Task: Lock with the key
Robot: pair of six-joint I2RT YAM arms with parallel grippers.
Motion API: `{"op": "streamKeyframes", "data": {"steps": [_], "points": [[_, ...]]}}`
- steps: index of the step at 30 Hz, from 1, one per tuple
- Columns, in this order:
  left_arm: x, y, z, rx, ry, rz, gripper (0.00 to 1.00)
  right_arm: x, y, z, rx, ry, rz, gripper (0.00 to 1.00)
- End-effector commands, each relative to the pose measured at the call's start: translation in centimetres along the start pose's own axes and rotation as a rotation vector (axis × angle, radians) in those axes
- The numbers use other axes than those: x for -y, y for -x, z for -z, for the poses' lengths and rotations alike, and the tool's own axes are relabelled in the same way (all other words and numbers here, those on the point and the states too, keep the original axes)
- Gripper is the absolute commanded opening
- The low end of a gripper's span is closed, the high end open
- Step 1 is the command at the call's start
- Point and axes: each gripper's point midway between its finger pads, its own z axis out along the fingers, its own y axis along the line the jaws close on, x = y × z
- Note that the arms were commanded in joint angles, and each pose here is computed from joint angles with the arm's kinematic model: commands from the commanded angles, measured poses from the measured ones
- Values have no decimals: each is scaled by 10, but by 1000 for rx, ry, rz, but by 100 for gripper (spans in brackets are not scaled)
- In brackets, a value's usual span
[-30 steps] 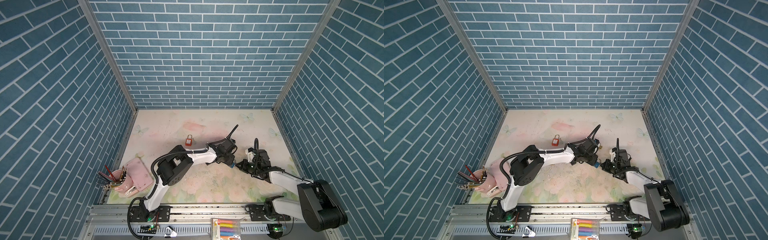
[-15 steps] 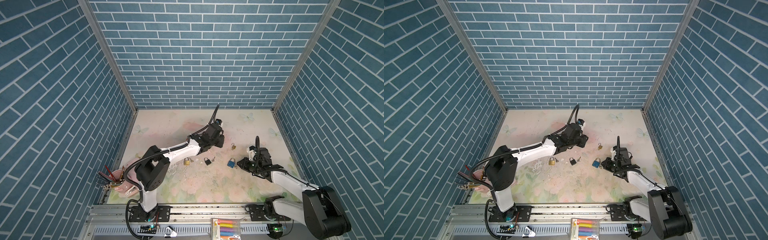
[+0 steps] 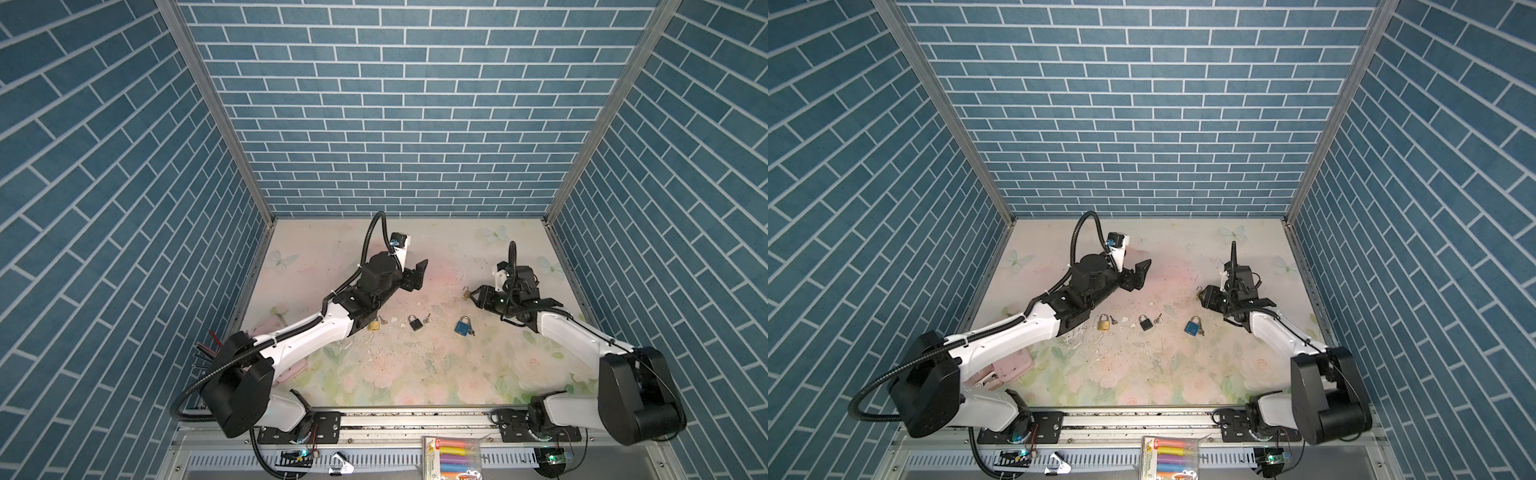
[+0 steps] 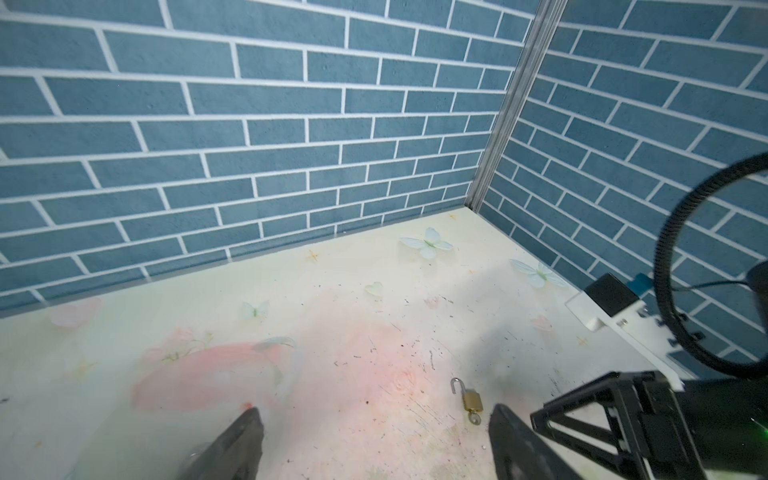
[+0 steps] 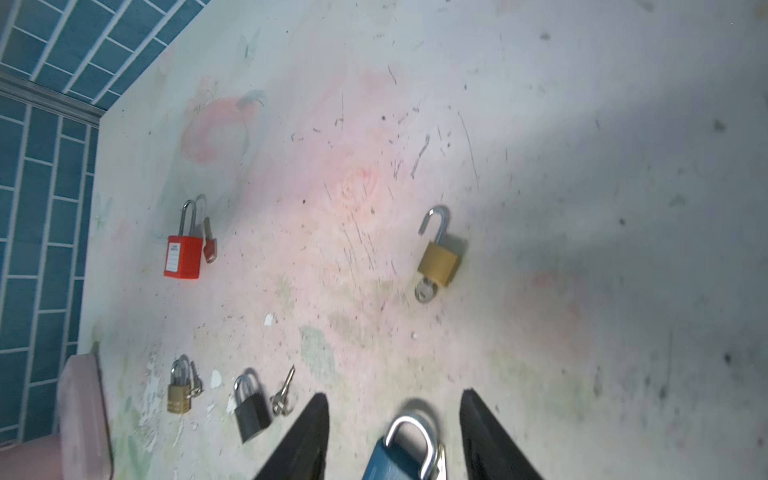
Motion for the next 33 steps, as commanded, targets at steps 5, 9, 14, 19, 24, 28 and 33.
{"op": "streamKeyframes", "data": {"steps": [5, 9, 14, 19, 24, 28, 33], "points": [[-13, -1, 28, 48, 14, 3, 86, 8, 27, -49, -75, -57, 29, 58], [-23, -13, 38, 50, 46, 36, 86, 10, 25, -68, -121, -59, -11, 58], [-32, -24, 37, 30, 65, 85, 86, 13, 19, -74, -121, -96, -13, 59], [-29, -27, 31, 0, 29, 88, 86, 18, 10, -79, -126, -148, 1, 59], [-18, -27, 25, -39, -25, 60, 86, 8, -2, -88, -146, -141, 14, 58], [-15, -27, 24, -52, -39, 57, 86, -1, -10, -98, -162, -113, 19, 58], [-13, -26, 23, -66, -40, 58, 86, -16, -14, -104, -165, -54, 24, 58]]}}
